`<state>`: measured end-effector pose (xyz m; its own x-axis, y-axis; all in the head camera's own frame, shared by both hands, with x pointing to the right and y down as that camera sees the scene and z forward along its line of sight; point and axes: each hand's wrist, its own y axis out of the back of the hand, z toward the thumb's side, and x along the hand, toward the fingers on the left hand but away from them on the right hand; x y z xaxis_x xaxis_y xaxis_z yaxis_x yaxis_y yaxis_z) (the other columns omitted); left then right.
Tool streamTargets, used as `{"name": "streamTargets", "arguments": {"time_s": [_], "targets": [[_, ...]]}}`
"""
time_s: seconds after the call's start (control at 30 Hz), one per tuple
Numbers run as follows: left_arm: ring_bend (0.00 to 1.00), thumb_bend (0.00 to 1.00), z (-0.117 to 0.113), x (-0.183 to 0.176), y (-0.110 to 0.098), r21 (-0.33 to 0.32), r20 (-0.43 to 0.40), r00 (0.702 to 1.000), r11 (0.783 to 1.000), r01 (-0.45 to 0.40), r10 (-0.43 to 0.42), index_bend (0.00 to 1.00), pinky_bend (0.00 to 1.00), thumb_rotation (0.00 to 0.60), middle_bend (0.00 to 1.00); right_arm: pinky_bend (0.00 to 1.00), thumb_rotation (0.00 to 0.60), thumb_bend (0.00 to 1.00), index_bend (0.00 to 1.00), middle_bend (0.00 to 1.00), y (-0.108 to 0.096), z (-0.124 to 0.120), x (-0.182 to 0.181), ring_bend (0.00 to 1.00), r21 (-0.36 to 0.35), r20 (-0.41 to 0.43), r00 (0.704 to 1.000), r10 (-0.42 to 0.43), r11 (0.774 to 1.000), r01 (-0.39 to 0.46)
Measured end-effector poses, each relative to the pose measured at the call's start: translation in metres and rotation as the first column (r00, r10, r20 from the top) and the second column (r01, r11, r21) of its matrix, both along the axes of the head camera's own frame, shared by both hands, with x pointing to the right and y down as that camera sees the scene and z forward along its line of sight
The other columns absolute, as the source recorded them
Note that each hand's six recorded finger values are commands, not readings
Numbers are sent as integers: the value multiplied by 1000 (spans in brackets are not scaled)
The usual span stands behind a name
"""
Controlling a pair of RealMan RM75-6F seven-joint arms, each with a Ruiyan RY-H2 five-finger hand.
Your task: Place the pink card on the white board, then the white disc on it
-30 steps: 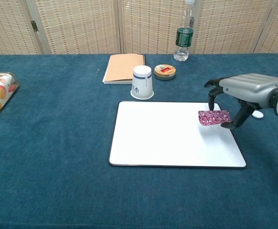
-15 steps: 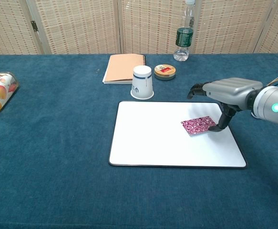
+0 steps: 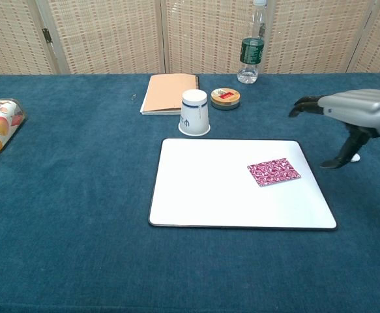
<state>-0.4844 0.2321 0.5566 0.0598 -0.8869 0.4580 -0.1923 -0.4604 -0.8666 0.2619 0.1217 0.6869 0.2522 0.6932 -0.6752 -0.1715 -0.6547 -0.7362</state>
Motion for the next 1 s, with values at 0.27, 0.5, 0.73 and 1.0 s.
{"name": "streamTargets", "arguments": {"time_s": [0.27, 0.5, 0.73, 1.0], "targets": [[0, 326, 6, 10, 2, -14, 16, 1000, 1000, -23, 23, 0, 194, 600, 0, 0, 600, 154, 293, 36, -13, 2, 59, 0, 21, -55, 994, 91, 996, -90], [0, 326, 12, 13, 1, -32, 26, 999, 999, -34, 35, 0, 194, 600, 0, 0, 600, 169, 335, 52, -20, 13, 87, 0, 33, -96, 988, 119, 993, -117], [0, 326, 13, 10, -1, -34, 28, 999, 999, -20, 21, 0, 194, 600, 0, 0, 600, 172, 367, 54, -16, 36, 90, 0, 1, -113, 987, 118, 993, -119], [0, 326, 15, 9, -2, -39, 29, 999, 999, -20, 21, 0, 194, 600, 0, 0, 600, 172, 382, 57, -17, 49, 83, 0, -20, -115, 987, 108, 994, -111]]}}
